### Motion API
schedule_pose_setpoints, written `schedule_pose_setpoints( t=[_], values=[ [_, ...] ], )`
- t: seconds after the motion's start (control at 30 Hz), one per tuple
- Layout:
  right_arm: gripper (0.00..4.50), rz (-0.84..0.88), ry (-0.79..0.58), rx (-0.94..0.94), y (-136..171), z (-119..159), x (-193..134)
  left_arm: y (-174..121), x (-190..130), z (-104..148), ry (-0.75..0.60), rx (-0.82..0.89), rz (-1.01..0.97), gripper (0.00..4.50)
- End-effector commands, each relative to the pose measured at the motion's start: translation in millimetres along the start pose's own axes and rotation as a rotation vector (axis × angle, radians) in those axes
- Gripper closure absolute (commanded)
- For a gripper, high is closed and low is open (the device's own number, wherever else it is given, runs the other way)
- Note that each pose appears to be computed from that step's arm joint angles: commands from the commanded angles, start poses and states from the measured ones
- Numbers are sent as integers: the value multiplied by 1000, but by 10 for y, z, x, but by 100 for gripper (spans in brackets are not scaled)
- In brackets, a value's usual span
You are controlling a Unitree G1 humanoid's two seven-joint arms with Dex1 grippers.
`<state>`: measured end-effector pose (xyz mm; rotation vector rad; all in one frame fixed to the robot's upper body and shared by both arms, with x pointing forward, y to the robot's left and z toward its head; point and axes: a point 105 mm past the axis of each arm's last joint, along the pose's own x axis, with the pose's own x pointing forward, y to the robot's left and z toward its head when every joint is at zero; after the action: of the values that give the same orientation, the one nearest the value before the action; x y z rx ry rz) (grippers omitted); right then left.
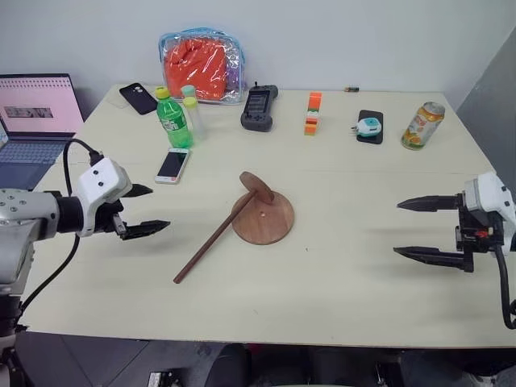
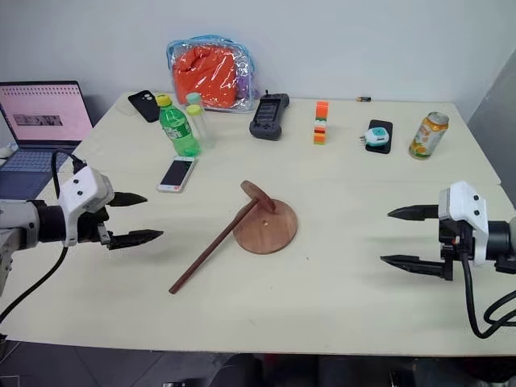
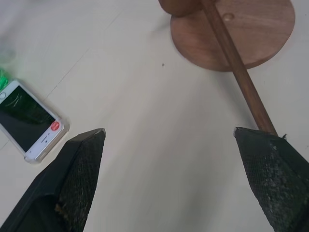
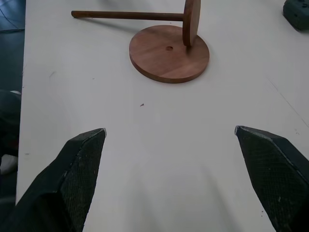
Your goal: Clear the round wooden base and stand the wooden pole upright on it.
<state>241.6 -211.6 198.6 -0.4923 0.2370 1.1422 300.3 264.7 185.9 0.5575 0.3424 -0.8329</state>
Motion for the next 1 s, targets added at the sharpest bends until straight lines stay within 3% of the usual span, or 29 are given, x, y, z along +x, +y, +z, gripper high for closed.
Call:
schedule_pose_setpoints(
  t=[0.03,0.47,0.63,1.0],
  values=[
    [0,-19,-26,-33,20,103,-33,42,-28,74,-12,31,14,6],
    [0,0,-56,-47,94,138,87,49,-40,39,21,-11,74,6],
    [0,54,-108,-83,224,287,248,-103,141,81,33,-44,63,6],
    [0,116,-167,-94,504,510,612,-362,900,537,-7,-156,43,6]
  ],
)
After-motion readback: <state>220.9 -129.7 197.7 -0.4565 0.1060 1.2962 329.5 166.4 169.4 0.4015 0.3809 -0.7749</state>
